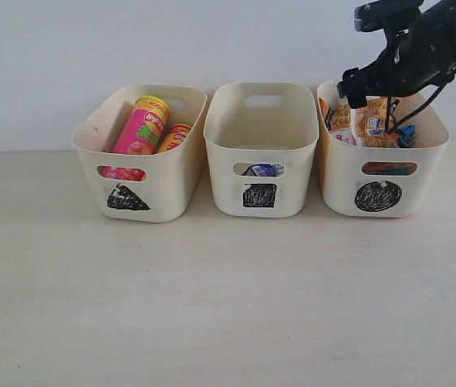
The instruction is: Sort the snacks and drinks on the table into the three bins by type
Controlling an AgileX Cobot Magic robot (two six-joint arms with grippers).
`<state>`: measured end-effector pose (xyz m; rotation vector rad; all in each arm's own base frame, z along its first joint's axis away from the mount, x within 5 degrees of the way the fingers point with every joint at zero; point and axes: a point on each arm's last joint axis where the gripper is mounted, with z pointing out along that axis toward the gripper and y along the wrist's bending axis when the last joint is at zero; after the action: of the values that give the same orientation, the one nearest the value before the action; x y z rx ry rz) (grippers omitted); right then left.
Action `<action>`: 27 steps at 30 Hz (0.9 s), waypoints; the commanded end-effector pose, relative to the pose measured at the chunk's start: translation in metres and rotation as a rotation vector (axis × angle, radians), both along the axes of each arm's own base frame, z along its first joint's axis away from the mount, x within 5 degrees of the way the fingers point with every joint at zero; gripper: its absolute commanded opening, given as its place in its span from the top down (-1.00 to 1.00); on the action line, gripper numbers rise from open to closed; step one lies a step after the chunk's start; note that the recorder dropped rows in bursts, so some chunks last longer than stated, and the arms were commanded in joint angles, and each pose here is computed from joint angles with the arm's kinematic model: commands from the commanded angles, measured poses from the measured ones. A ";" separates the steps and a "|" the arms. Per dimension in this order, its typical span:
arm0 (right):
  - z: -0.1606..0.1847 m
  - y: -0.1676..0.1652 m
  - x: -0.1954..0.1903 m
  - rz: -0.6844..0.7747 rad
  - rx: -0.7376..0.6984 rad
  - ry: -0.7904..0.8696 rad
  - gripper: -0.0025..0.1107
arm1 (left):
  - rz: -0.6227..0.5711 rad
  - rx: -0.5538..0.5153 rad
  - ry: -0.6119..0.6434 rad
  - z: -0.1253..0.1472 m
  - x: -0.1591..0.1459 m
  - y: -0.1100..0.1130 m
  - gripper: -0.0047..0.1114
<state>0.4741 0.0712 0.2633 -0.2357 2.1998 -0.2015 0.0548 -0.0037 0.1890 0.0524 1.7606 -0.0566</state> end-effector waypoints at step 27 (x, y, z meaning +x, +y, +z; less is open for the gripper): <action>0.034 -0.079 -0.103 -0.139 0.196 0.542 0.93 | 0.005 -0.006 -0.008 0.000 0.000 0.000 0.85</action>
<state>0.3867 -0.0067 0.2944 -0.0446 2.7699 -0.0174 0.0548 -0.0037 0.1890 0.0524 1.7606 -0.0566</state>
